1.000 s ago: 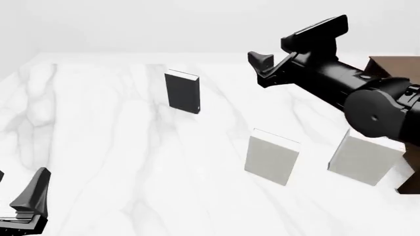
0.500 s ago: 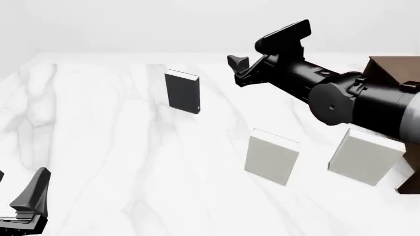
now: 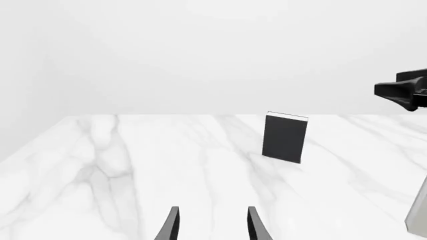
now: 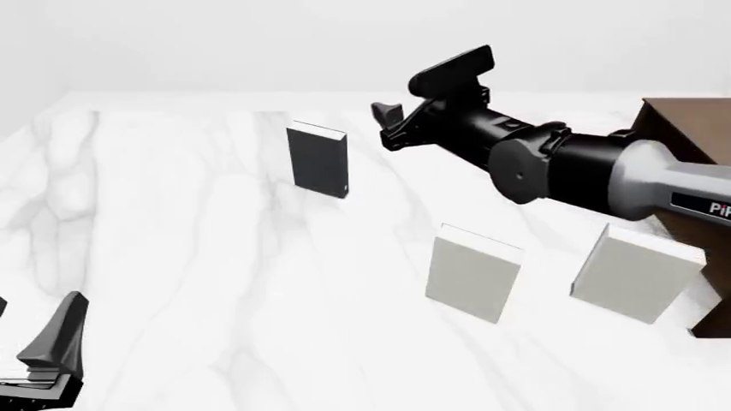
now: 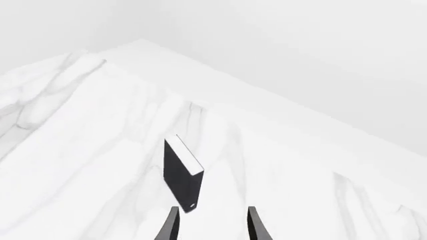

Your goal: Pick up the book on the left and place it on top of the shelf.

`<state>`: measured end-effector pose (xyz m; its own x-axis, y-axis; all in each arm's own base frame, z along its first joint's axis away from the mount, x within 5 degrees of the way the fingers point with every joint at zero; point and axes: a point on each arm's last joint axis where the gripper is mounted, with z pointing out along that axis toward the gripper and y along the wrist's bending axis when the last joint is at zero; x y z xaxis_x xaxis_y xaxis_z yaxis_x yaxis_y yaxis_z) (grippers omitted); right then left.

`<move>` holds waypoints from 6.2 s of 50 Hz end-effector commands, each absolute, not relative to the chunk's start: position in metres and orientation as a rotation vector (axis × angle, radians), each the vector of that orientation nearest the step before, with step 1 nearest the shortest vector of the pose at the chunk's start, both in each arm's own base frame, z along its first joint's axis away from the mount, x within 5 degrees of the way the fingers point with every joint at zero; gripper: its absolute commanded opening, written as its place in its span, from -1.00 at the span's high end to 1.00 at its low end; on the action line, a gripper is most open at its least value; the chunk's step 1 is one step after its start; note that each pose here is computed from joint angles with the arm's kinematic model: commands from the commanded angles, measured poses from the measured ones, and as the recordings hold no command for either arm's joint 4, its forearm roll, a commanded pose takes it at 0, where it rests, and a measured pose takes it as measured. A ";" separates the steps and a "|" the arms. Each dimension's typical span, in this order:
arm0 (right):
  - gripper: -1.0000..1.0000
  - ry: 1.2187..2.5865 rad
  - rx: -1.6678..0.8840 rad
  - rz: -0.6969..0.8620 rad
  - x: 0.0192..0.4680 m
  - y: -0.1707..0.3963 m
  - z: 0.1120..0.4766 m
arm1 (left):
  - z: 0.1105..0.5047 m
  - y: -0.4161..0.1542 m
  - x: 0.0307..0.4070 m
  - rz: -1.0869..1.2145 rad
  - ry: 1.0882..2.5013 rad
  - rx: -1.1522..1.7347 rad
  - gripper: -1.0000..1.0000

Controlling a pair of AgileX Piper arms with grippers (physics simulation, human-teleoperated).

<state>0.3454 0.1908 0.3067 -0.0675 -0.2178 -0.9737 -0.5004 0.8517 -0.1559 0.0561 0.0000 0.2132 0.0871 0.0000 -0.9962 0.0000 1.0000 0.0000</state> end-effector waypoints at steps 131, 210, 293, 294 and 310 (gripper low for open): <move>-1.00 1.744 -0.585 0.296 0.449 0.265 0.193 | 0.213 0.000 0.056 0.000 1.484 0.000 -1.00; -1.00 1.803 -0.577 0.315 0.479 0.287 0.142 | 0.213 0.000 0.056 0.000 1.484 0.000 -1.00; 1.00 1.621 -0.555 0.309 0.387 0.231 0.253 | 0.213 0.000 0.056 0.000 1.484 0.000 -1.00; 1.00 1.617 -0.558 0.310 0.383 0.230 0.257 | 0.213 0.000 0.056 0.000 1.484 0.000 -1.00; 1.00 1.585 -0.564 0.284 0.347 0.203 0.284 | 0.213 0.000 0.056 0.000 1.484 0.000 -1.00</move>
<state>0.3723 0.2220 0.2597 -0.0402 -0.2151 -0.9758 -0.5283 0.8335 -0.1619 0.0561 0.0000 0.2132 0.0871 0.0000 -0.9962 0.0000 1.0000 0.0000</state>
